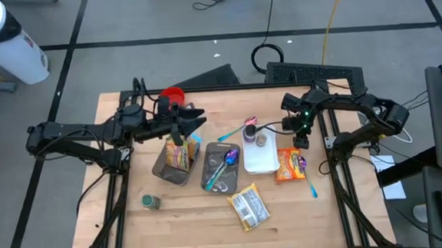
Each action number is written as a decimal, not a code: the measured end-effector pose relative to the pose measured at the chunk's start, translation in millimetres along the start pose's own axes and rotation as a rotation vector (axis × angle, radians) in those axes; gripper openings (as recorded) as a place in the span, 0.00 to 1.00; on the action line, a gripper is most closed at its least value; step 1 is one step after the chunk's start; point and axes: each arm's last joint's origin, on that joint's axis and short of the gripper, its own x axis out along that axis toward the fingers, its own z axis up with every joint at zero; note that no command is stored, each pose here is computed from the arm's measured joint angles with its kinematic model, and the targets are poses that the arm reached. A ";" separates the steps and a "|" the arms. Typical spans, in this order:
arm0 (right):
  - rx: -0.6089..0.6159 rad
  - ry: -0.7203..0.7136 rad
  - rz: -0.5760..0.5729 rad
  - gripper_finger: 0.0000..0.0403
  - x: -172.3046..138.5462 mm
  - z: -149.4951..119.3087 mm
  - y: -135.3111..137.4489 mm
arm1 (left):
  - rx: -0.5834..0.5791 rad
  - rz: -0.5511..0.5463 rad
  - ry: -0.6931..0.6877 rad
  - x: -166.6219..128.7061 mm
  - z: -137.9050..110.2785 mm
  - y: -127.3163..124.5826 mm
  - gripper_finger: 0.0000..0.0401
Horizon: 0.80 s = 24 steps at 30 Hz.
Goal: Pick & Place Food Item
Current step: Put the orange pack into the left gray bin
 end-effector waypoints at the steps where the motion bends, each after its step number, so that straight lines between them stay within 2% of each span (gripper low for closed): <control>1: -0.004 -0.008 -0.003 0.50 0.0 0.8 -0.3 | 0.000 0.000 -0.001 0.0 0.1 0.1 0.64; 12: -0.005 -0.032 0.066 0.50 9.2 1.9 -2.4 | -0.002 0.001 -0.001 0.0 0.2 0.2 0.64; 24: 0.030 0.033 0.119 0.50 23.3 5.8 -9.1 | -0.006 0.001 -0.001 0.0 0.2 0.2 0.64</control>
